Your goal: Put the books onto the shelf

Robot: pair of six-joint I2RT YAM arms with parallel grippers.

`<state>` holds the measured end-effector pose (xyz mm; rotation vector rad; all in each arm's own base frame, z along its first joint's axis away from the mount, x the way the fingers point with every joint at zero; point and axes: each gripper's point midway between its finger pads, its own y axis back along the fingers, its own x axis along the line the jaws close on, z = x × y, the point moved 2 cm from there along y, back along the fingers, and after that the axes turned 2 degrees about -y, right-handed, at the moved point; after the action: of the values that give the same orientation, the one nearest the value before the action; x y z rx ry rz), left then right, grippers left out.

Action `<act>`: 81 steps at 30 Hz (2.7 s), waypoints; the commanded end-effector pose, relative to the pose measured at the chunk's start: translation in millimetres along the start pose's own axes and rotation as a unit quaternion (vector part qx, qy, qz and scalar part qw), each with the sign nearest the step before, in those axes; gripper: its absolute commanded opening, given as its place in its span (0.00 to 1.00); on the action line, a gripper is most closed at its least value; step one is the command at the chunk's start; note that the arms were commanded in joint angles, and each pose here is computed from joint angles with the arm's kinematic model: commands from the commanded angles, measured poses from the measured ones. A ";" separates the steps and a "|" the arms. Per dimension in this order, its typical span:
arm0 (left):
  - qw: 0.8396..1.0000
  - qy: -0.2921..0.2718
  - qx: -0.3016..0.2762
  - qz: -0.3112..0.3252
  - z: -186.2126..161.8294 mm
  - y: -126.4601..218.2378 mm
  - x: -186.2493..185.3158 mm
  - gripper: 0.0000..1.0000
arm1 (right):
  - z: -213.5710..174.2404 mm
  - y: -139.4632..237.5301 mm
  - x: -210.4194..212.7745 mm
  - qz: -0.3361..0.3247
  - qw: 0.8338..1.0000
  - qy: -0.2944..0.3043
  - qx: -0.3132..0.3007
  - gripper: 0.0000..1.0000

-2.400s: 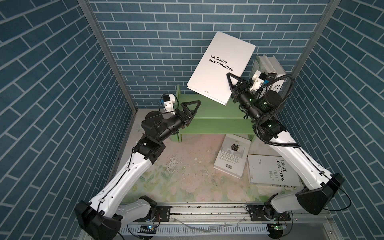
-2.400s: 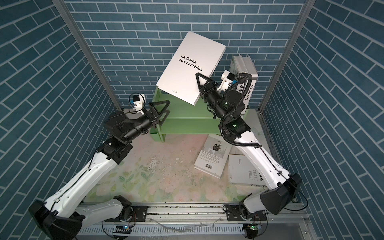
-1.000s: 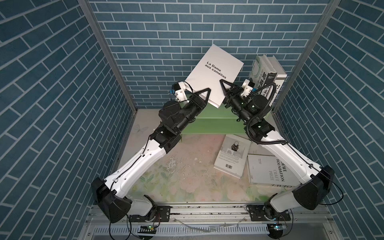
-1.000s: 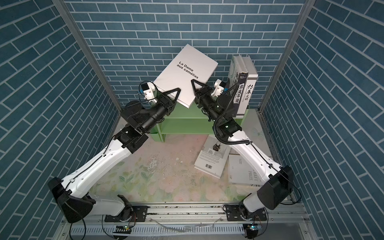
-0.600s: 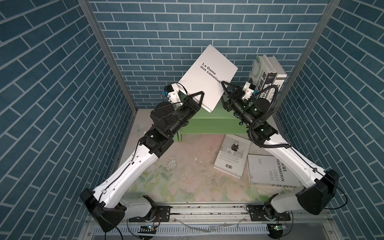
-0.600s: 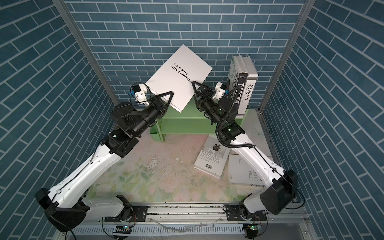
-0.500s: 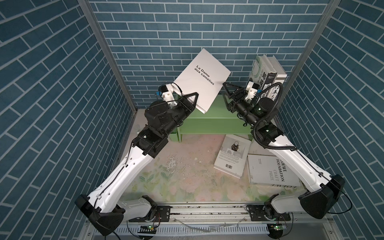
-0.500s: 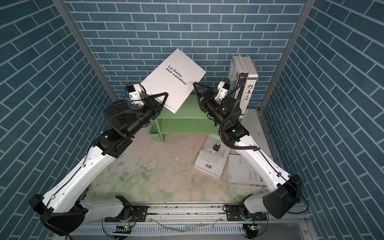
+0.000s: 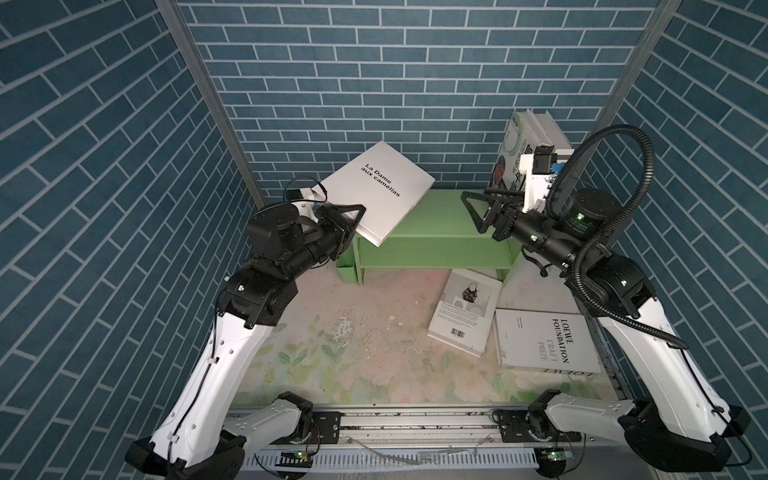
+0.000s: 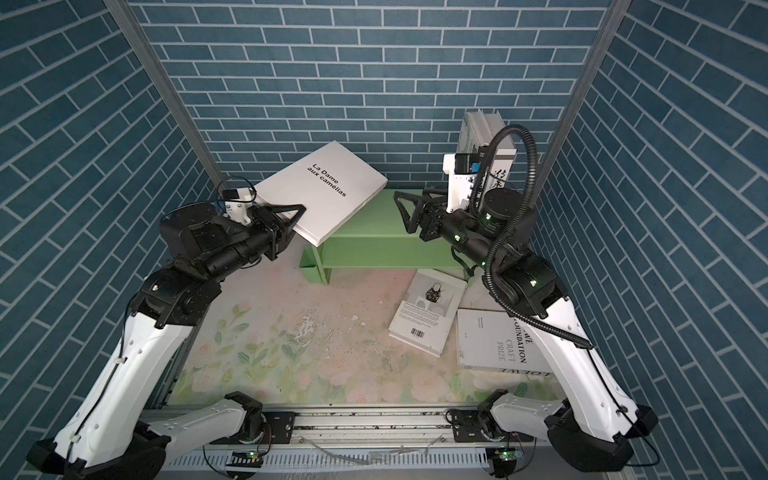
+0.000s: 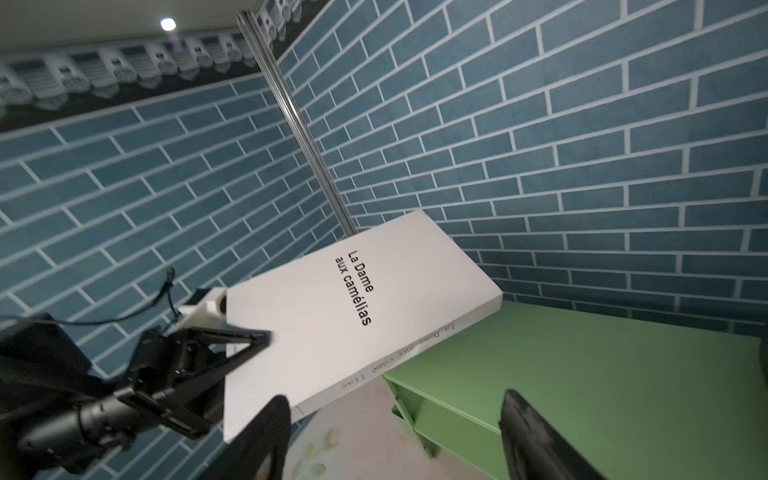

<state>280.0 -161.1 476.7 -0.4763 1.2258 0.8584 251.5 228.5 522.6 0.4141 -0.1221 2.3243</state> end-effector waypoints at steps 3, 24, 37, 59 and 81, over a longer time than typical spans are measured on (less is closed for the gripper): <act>0.999 0.033 0.032 -0.003 -9.9 28.2 -12.1 0.25 | -40.4 -6.5 -18.2 -0.067 0.980 0.169 0.082 0.81; 0.984 0.144 0.089 0.057 -31.5 33.4 7.5 0.27 | -83.9 6.8 -5.9 -0.018 0.955 0.261 0.144 0.83; 0.969 0.193 0.117 0.102 -39.5 44.2 2.5 0.28 | -106.2 -9.9 34.8 0.034 0.904 0.399 0.151 0.84; 0.956 0.208 0.181 0.103 -45.5 22.3 -13.3 0.31 | -123.5 -26.6 55.9 0.076 0.893 0.428 0.115 0.70; 0.950 0.204 0.215 0.096 -46.7 9.9 -25.5 0.33 | -128.5 -42.1 58.7 0.070 0.893 0.432 0.107 0.41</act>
<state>245.2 -195.1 466.9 -0.1675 1.8736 0.7146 211.9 317.4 421.2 -0.5474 0.5497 2.4338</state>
